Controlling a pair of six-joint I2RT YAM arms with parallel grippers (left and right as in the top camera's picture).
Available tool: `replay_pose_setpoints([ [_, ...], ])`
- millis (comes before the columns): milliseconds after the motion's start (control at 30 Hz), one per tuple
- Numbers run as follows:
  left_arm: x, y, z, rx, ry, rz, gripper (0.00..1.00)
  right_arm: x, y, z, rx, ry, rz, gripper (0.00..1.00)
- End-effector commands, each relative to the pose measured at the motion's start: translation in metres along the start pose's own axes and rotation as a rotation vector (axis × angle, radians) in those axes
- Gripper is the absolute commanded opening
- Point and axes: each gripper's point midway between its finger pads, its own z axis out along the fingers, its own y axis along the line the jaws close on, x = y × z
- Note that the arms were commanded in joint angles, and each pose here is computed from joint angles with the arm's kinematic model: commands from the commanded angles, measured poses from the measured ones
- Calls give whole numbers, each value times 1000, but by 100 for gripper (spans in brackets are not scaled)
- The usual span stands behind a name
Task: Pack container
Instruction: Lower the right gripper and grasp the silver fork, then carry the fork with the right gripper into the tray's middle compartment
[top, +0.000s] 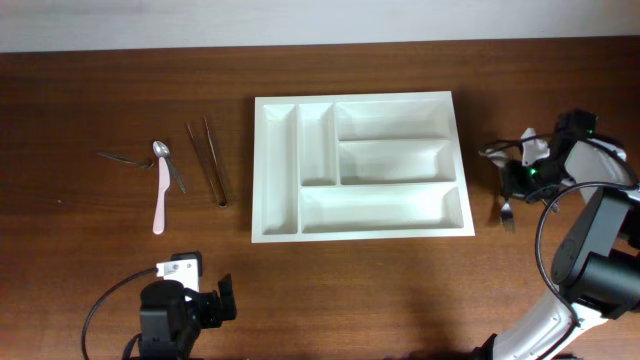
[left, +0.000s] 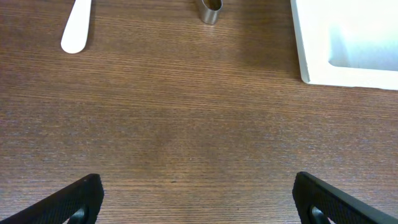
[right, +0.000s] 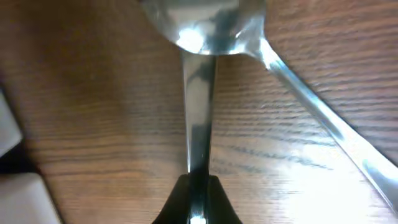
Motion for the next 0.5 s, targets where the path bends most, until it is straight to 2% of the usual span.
replay_pose_setpoints([
  [0,-5,1,-3,-4,-16,-12,99,-20,1,-15,-11,-44,1,4],
  [267,-5,1,-3,-4,-14,-12,99,-40,8,-46,-27,-78,-11,4],
  [467,-5,1,-3,-4,-12,-12,99,-44,16,-49,-65,-91,-19,4],
])
